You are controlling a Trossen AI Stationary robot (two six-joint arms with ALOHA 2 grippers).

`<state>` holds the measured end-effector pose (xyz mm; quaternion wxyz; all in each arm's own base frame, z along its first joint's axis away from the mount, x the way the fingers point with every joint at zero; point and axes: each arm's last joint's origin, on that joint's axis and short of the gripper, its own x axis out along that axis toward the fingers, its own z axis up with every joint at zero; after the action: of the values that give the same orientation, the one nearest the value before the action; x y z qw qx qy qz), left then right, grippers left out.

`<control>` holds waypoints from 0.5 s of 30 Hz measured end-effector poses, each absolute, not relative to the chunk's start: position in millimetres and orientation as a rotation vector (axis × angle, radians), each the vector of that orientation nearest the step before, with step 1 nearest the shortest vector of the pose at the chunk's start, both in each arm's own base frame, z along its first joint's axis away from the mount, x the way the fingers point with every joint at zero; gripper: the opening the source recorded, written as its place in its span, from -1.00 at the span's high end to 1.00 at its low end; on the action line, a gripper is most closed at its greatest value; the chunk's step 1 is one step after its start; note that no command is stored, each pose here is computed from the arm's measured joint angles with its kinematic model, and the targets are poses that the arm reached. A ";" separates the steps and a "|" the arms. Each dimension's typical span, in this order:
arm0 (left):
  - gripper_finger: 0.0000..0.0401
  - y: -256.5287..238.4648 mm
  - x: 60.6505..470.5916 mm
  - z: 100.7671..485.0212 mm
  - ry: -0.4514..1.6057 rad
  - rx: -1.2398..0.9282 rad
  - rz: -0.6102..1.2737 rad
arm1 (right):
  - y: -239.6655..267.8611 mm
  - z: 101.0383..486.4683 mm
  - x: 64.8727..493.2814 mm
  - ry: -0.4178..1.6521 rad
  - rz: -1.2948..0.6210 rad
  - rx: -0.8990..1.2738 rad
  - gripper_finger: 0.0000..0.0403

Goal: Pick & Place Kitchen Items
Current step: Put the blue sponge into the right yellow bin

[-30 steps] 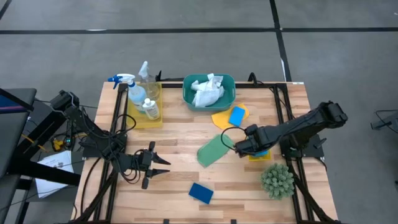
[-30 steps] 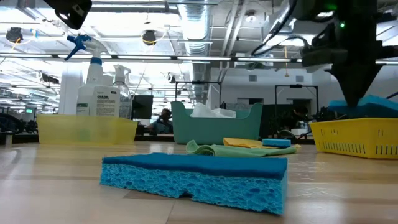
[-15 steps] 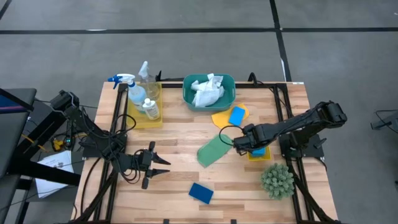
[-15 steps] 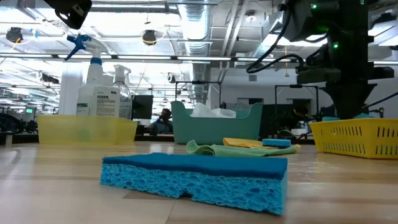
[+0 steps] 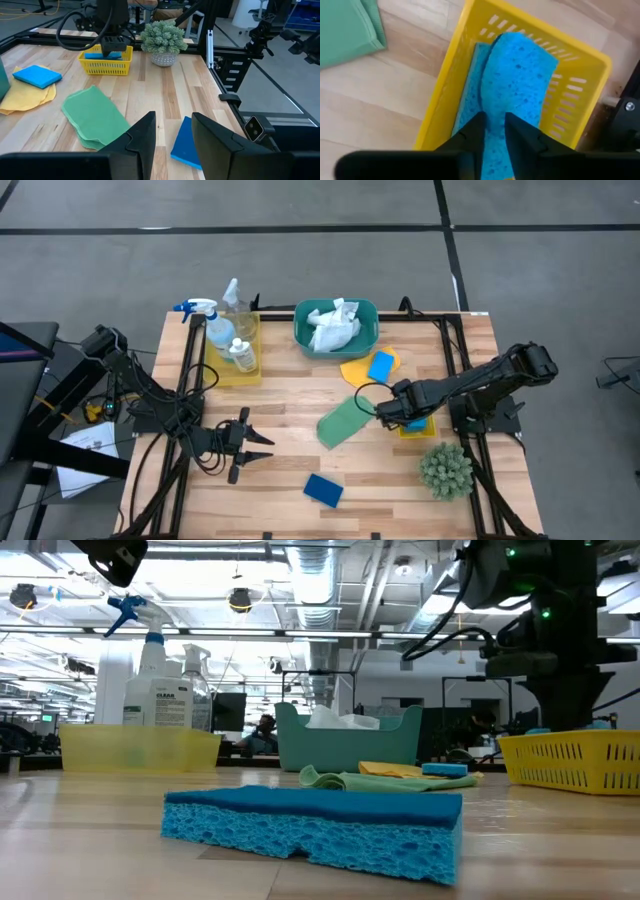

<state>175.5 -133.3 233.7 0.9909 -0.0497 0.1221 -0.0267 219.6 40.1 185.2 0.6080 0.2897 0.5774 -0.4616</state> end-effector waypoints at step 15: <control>0.39 -133.3 175.5 233.7 0.245 -0.100 -0.054 | 45.4 194.9 221.9 1.279 -1.069 0.612 0.30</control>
<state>175.5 -133.3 233.7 0.9909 -0.0500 0.1220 -0.0268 221.9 45.4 194.9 0.6309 0.2674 0.5588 -0.4671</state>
